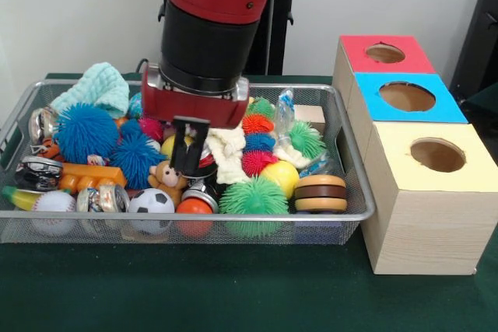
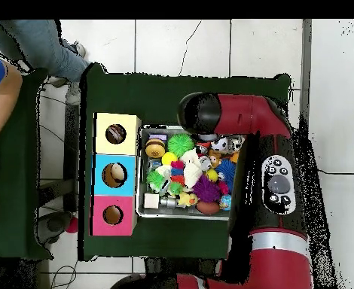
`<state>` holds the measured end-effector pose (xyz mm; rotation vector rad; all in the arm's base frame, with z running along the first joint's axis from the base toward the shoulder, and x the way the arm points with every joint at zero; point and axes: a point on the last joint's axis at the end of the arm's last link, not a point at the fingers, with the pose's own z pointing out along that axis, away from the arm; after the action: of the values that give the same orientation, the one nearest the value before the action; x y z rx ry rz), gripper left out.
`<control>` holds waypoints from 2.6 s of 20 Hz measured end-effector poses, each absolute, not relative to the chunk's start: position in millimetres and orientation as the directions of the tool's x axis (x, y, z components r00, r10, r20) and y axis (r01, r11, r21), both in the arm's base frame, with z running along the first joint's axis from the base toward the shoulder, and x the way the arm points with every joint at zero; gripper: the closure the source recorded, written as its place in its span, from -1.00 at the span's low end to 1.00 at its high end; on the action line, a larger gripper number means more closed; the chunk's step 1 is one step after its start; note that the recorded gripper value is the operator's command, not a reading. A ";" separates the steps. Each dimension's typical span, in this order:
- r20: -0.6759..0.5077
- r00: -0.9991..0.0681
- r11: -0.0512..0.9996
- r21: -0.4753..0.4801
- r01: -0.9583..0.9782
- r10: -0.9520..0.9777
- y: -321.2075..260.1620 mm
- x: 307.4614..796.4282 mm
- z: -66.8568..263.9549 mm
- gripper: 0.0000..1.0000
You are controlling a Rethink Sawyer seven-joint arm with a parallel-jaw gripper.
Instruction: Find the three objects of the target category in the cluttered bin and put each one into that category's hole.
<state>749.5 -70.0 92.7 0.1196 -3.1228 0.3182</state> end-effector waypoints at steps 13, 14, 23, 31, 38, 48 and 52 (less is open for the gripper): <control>-0.044 -0.997 0.974 -0.219 -0.059 -0.070 -93.1 754.5 137.9 -1.00; -0.045 -0.997 0.974 -0.221 -0.057 -0.069 -93.8 754.8 141.9 -1.00; -0.012 -0.997 0.963 -0.262 -0.069 -0.075 -99.2 749.4 170.0 -1.00; 0.056 -0.987 0.906 -0.392 -0.160 -0.150 -116.2 734.3 165.1 -1.00; 0.111 -0.976 0.857 -0.466 -0.219 -0.189 -134.9 722.4 150.2 -1.00; 0.181 -0.964 0.842 -0.475 -0.257 -0.192 -148.9 705.5 113.9 -1.00; 0.186 -0.969 0.868 -0.439 -0.232 -0.165 -152.7 701.5 101.1 -1.00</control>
<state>701.5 -152.7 101.1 0.3096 -2.8976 0.7076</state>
